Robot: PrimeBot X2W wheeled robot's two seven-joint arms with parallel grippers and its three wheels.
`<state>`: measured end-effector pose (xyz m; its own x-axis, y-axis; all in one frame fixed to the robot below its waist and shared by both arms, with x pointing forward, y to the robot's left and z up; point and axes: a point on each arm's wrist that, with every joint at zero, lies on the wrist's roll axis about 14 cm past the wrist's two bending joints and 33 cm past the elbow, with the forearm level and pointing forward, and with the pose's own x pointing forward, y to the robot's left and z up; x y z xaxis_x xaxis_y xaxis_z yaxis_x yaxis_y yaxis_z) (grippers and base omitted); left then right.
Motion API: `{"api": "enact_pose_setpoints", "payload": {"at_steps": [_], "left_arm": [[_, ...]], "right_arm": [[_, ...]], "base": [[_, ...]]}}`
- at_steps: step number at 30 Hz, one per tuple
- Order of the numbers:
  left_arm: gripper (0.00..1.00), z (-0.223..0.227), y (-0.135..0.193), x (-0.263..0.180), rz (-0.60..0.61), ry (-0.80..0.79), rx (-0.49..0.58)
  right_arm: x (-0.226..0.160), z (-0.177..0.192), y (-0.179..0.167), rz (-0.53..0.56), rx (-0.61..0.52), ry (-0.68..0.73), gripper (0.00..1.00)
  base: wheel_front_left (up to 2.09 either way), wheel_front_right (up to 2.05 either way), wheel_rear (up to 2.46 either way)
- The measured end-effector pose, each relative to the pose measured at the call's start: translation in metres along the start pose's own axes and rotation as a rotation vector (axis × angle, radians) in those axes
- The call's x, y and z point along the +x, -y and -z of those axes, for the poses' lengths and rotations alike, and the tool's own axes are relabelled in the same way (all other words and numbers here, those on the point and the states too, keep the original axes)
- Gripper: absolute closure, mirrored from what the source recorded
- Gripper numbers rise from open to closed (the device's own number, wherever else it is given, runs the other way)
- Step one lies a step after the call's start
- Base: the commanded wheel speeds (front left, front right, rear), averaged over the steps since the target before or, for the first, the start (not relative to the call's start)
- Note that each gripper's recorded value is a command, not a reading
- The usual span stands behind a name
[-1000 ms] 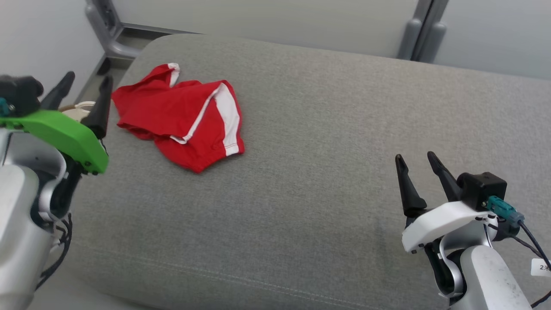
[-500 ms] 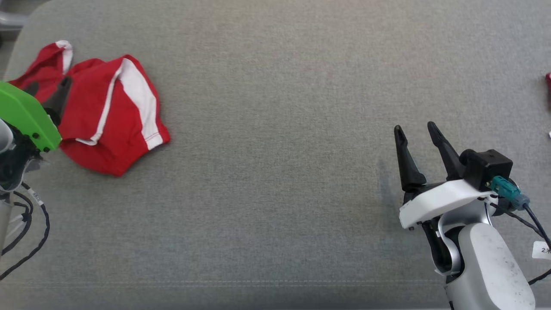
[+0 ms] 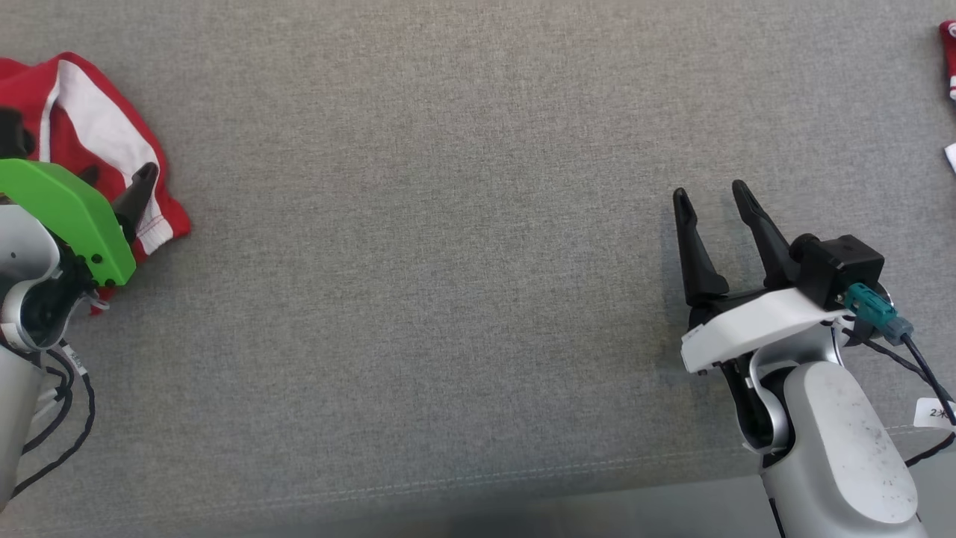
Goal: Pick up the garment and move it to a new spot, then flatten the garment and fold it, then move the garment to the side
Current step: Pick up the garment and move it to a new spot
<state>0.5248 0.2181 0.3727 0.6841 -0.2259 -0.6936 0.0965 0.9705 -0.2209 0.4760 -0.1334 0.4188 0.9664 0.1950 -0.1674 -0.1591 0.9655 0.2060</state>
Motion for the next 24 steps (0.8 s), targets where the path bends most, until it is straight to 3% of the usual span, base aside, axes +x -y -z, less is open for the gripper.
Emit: {"api": "enact_pose_setpoints", "payload": {"at_steps": [9,10,11,13,14,15,24], "left_arm": [[0.0,0.013,-0.017,0.022,-0.066,-0.033,0.057],[0.13,0.013,-0.017,0.023,-0.067,-0.033,0.058],[0.47,0.013,-0.017,0.023,-0.065,-0.033,0.058],[0.71,0.013,-0.018,0.023,-0.066,-0.031,0.059],[0.96,0.013,-0.019,0.022,-0.067,-0.031,0.06],[1.0,0.012,-0.019,0.021,-0.069,-0.028,0.061],[1.0,-0.008,-0.008,0.004,-0.044,0.033,0.123]], "right_arm": [[0.007,0.016,0.005,0.006,0.001,-0.032,0.0],[0.008,0.017,0.006,0.006,0.0,-0.034,0.0],[0.008,0.017,0.006,0.007,-0.001,-0.035,0.0],[0.008,0.017,0.007,0.009,-0.002,-0.032,0.0],[0.008,0.017,0.007,0.01,-0.002,-0.032,0.0],[0.008,0.017,0.007,0.01,-0.002,-0.031,0.0],[0.003,-0.001,0.003,0.007,-0.009,0.013,0.0]], "base": [[0.0,0.0,0.0],[0.0,0.0,0.0],[0.0,0.0,0.0],[0.0,0.0,0.0],[0.0,0.0,0.0],[0.0,0.0,0.0],[0.0,0.0,0.0]]}}
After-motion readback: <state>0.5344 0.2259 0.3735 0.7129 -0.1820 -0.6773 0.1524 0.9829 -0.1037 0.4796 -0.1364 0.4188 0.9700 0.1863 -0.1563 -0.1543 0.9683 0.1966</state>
